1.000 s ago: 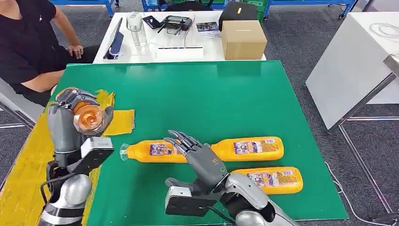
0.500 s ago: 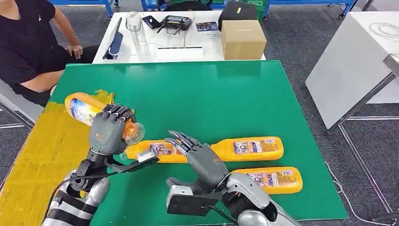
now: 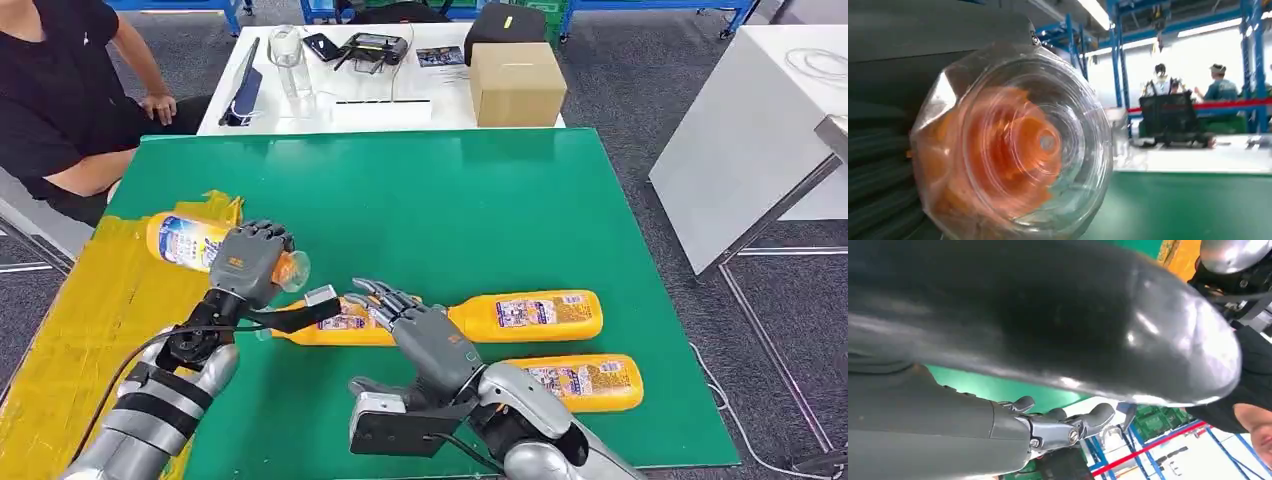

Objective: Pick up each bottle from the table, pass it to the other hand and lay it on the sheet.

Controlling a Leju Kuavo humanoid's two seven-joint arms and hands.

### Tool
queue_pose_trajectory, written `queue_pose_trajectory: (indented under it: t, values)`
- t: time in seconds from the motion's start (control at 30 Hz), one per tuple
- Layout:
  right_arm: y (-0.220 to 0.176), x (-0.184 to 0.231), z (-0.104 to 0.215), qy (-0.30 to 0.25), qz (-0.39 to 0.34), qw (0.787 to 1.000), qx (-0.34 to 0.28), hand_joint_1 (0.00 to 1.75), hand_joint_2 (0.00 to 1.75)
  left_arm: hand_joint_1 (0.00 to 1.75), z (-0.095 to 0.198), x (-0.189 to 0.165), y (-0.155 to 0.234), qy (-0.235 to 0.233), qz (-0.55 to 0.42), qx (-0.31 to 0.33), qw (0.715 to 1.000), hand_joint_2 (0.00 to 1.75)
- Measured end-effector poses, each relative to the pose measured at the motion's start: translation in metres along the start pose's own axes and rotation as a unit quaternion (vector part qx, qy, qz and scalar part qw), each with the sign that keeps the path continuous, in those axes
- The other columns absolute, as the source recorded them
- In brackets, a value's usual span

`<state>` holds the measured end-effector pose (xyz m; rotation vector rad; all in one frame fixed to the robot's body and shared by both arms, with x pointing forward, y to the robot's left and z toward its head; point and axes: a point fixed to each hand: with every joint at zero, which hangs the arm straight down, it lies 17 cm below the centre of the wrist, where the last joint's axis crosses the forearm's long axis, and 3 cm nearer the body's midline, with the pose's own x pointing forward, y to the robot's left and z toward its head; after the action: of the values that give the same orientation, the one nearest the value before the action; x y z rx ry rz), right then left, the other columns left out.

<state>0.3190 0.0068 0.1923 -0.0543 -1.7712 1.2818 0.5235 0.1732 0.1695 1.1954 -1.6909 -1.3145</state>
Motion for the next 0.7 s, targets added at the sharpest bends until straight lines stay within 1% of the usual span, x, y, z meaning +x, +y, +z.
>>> queue_pose_trajectory:
  t: [0.3, 0.53, 0.6, 0.7]
  values:
    - [0.001, 0.001, -0.001, 0.000, 0.000, 1.000, 0.002, 0.00, 0.00, 1.75, -0.009, -0.031, -0.031, 0.033, -0.006, -0.063, 0.997, 1.75]
    - [0.001, 0.001, -0.001, 0.000, 0.000, 1.000, 0.002, 0.00, 0.00, 1.75, -0.010, -0.036, -0.035, 0.040, -0.003, -0.072, 0.997, 1.75]
    - [0.001, 0.003, -0.002, -0.001, 0.001, 1.000, 0.004, 0.00, 0.00, 1.75, -0.008, -0.048, -0.049, 0.051, 0.005, -0.097, 0.994, 1.75]
    - [0.001, 0.004, -0.003, -0.001, 0.002, 1.000, 0.003, 0.00, 0.00, 1.75, -0.007, -0.050, -0.053, 0.054, 0.006, -0.103, 0.993, 1.75]
